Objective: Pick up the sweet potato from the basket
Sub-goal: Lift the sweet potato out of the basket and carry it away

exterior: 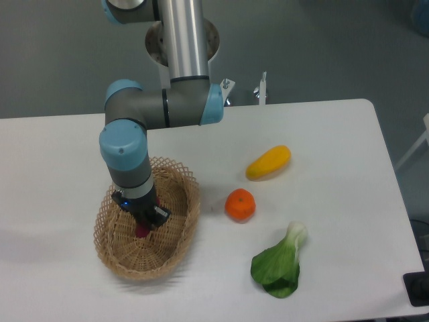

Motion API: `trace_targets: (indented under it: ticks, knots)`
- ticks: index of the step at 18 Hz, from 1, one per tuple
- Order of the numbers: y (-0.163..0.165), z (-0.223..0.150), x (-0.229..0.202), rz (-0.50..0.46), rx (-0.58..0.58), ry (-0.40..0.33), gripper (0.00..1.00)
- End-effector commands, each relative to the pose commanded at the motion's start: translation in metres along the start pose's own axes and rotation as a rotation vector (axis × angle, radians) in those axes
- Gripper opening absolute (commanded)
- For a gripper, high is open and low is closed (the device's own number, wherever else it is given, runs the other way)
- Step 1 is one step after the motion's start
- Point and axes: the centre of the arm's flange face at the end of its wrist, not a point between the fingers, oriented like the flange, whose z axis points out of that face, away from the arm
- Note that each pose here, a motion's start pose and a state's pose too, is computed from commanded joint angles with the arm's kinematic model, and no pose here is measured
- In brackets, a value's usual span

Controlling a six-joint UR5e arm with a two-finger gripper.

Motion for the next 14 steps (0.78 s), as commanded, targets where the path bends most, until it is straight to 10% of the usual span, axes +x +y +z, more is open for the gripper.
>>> trace_targets:
  ticks: [6, 14]
  knots:
    - [0.007, -0.056, -0.059, 0.012, 0.072, -0.076, 0.31]
    - [0.095, -0.103, -0.188, 0.048, 0.066, -0.163, 0.31]
